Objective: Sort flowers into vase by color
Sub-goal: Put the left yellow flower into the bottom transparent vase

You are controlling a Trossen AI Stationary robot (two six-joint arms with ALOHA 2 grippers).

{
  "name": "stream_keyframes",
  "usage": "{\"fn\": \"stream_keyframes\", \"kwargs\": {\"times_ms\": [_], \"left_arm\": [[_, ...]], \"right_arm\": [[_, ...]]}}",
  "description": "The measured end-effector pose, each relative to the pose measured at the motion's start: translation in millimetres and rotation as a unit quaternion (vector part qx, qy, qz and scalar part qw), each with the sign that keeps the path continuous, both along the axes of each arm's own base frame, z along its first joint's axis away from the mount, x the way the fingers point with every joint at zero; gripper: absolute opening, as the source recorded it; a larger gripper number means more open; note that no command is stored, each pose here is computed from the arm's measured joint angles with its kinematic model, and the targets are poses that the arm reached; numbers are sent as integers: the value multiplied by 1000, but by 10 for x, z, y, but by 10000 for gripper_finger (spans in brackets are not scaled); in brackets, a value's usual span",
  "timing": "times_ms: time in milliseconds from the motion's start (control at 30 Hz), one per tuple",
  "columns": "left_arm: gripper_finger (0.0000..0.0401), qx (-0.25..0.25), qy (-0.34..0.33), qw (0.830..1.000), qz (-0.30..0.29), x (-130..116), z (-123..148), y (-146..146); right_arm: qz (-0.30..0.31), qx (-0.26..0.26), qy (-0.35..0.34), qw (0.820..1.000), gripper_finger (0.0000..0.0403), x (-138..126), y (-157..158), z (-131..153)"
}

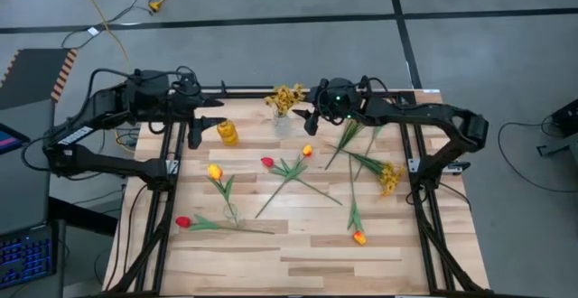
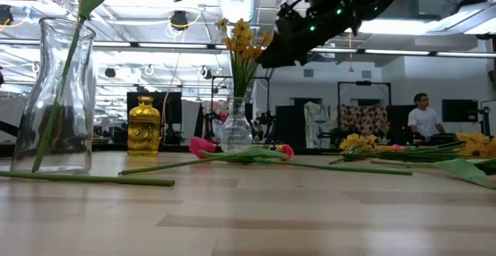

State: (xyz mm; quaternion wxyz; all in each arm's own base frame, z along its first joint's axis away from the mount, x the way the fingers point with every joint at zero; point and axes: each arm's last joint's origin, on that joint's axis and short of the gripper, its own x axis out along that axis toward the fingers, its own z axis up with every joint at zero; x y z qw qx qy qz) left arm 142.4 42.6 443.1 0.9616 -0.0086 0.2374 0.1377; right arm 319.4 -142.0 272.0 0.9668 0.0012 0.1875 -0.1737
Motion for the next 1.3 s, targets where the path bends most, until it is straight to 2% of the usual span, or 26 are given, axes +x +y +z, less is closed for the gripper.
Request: {"fn": "stream_keyframes", "kwargs": {"times_ms": [233,400,500,633,867,1067,1300], "left_arm": [[194,-63,45,997,28,-233,-86,-70],[194,-101,98,989,46,-318,-188,-96],[194,-110,107,987,37,-333,-274,-119],[194,-119,120,985,25,-345,-414,-151],[194,-122,123,985,24,-314,-615,-154],[194,-122,122,985,23,-242,-732,-136],[194,-126,137,982,25,-207,-810,-127]], "right_arm": [[1,24,24,999,240,-143,112,112],[-2,85,33,996,240,-133,260,84],[0,117,49,992,240,-102,367,26],[-16,188,66,980,240,-63,507,-68],[-81,330,79,937,240,-34,724,-186],[-116,406,98,901,240,93,942,-391],[-173,487,118,848,240,232,1181,-675]]}}
